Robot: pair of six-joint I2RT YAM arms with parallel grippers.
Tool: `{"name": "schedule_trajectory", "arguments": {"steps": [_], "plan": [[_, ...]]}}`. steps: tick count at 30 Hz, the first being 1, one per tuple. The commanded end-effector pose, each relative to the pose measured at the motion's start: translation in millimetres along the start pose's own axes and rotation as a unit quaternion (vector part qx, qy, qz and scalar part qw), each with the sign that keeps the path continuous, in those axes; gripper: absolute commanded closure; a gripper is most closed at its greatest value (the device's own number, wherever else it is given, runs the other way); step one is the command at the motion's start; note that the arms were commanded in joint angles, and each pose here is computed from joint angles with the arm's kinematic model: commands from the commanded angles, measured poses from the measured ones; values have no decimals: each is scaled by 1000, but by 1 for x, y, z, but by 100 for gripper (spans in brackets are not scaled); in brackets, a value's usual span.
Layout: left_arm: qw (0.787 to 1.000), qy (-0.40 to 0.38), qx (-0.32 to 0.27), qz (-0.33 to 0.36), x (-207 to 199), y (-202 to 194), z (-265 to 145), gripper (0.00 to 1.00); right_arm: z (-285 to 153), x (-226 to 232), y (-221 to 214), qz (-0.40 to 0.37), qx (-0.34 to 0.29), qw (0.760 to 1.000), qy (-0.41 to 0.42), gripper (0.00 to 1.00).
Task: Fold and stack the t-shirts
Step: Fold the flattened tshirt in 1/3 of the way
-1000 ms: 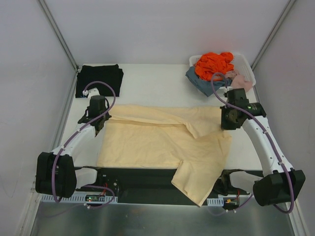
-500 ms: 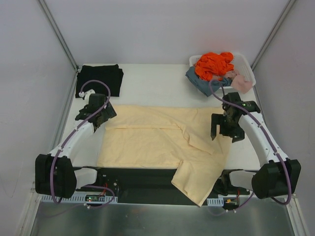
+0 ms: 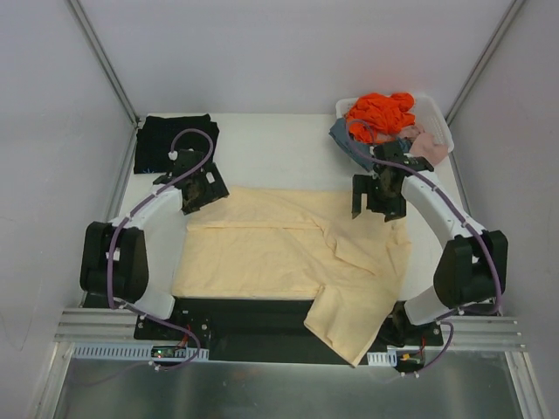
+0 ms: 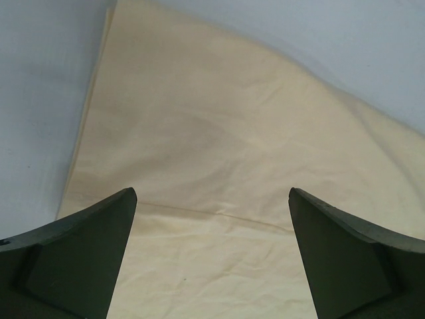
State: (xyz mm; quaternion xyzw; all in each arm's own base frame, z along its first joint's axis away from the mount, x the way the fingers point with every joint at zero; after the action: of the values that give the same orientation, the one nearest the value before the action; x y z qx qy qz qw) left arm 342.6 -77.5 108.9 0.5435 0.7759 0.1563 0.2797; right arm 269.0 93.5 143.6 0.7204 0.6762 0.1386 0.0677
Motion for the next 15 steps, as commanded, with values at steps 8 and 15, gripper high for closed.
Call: {"name": "schedule_trajectory", "arguments": {"steps": [8, 15], "plan": [[996, 13, 76, -42, 11, -16, 50, 1, 63, -75, 79, 142, -8, 988, -57, 20], [994, 27, 92, -51, 26, -20, 60, 1, 95, -106, 98, 165, 22, 982, -85, 34]]}}
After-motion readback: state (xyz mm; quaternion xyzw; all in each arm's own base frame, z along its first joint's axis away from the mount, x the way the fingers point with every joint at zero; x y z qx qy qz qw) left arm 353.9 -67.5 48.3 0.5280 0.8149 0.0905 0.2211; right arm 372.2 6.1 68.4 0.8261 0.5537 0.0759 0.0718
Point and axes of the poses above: each gripper's point midway between its finger pads, its own z axis out along the fingers, its own x axis along the line the jaws close on, y = z × x, the point moved 2 cm from there along -z, back along the fingers, and after that the axes turned 5 degrees about z, right-handed, at the moved point
